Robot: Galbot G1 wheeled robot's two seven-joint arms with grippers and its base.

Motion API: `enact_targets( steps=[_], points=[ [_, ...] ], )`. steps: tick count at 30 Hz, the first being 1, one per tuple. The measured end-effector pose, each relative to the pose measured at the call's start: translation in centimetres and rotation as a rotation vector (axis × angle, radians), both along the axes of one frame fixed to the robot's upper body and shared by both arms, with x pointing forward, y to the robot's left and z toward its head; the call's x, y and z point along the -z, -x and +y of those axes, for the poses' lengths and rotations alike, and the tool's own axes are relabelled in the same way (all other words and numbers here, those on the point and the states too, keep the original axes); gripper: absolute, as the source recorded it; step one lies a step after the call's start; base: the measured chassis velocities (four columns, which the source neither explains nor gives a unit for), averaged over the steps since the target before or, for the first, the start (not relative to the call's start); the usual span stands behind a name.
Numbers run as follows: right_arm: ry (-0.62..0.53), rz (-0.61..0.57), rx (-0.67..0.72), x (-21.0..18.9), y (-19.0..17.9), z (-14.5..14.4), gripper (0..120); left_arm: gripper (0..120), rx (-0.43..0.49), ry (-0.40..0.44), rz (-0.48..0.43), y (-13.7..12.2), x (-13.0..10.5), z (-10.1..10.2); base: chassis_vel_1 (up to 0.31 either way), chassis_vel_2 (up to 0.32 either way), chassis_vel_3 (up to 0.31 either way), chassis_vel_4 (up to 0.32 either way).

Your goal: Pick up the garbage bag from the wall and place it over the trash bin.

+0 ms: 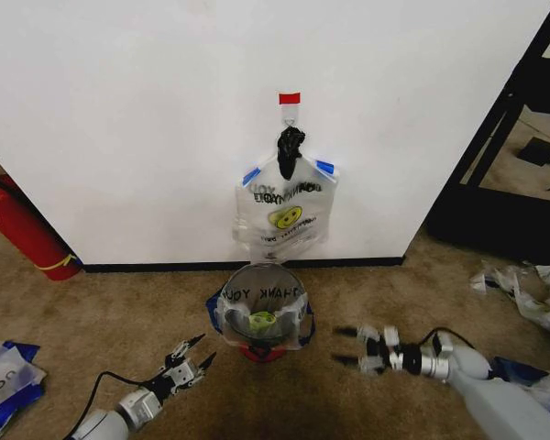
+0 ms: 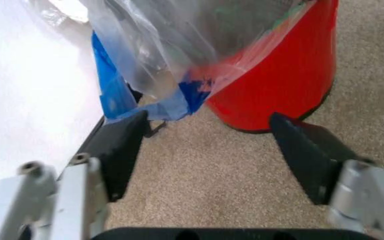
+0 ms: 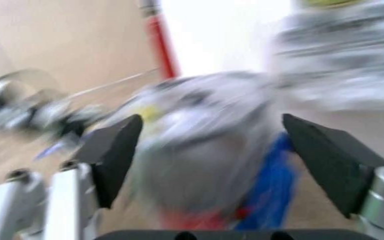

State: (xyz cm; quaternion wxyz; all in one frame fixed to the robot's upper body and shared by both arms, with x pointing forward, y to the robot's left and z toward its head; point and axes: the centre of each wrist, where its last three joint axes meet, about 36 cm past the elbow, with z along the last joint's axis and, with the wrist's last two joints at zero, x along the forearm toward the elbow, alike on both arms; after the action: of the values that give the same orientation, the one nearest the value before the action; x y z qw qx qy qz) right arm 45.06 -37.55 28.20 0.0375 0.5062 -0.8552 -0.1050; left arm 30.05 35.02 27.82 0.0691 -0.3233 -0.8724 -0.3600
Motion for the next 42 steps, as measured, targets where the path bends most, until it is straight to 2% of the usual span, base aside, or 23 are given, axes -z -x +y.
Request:
enact_targets(
  steps=[3,4,5,7,9,12,13,16,19,26,39,42],
  points=[
    [0.008,0.079,-0.006,-2.9,-3.6,2.4,95,91,-0.015,0.001,-0.008,0.1,0.0,-0.1,0.000,0.000,0.000,0.000],
    [0.022,0.086,-0.046,-4.4,-6.4,3.4,98,95,-0.027,0.002,-0.012,0.1,0.1,-0.2,0.000,0.000,0.000,0.000],
    [0.022,0.086,-0.046,-4.4,-6.4,3.4,98,95,-0.027,0.002,-0.012,0.1,0.1,-0.2,0.000,0.000,0.000,0.000],
    [0.035,0.092,-0.104,-6.5,-10.6,4.4,100,99,-0.052,0.004,-0.020,0.1,0.2,-0.4,0.000,0.000,0.000,0.000],
    [0.067,0.136,-0.167,-8.2,-14.9,5.5,100,100,-0.078,0.008,-0.024,0.0,0.4,-0.6,0.000,0.000,0.000,0.000],
    [0.155,0.177,-0.235,-10.6,-19.0,6.1,100,100,-0.099,0.014,-0.038,-0.3,0.3,-0.7,0.000,0.000,0.000,0.000],
    [0.155,0.177,-0.235,-10.6,-19.0,6.1,100,100,-0.099,0.014,-0.038,-0.3,0.3,-0.7,0.000,0.000,0.000,0.000],
    [0.286,0.248,-0.369,-13.9,-23.5,7.0,100,100,-0.122,0.019,-0.052,-0.5,0.2,-0.8,0.000,0.000,0.000,0.000],
    [0.345,0.287,-0.440,-15.7,-25.8,8.1,100,100,-0.130,0.021,-0.060,-0.6,0.1,-1.0,0.000,0.000,0.000,0.000],
    [0.474,0.357,-0.515,-16.1,-27.7,10.1,100,100,-0.154,0.026,-0.079,-0.9,0.2,-1.1,0.000,0.000,0.000,0.000],
    [0.595,0.349,-0.448,-13.0,-25.9,12.6,100,100,-0.178,0.035,-0.085,-0.6,0.9,-1.3,0.000,0.000,0.000,0.000],
    [0.620,0.352,-0.449,-12.8,-25.8,12.9,96,100,-0.182,0.038,-0.087,-0.6,1.0,-1.4,0.000,0.000,0.000,0.000]
  ],
)
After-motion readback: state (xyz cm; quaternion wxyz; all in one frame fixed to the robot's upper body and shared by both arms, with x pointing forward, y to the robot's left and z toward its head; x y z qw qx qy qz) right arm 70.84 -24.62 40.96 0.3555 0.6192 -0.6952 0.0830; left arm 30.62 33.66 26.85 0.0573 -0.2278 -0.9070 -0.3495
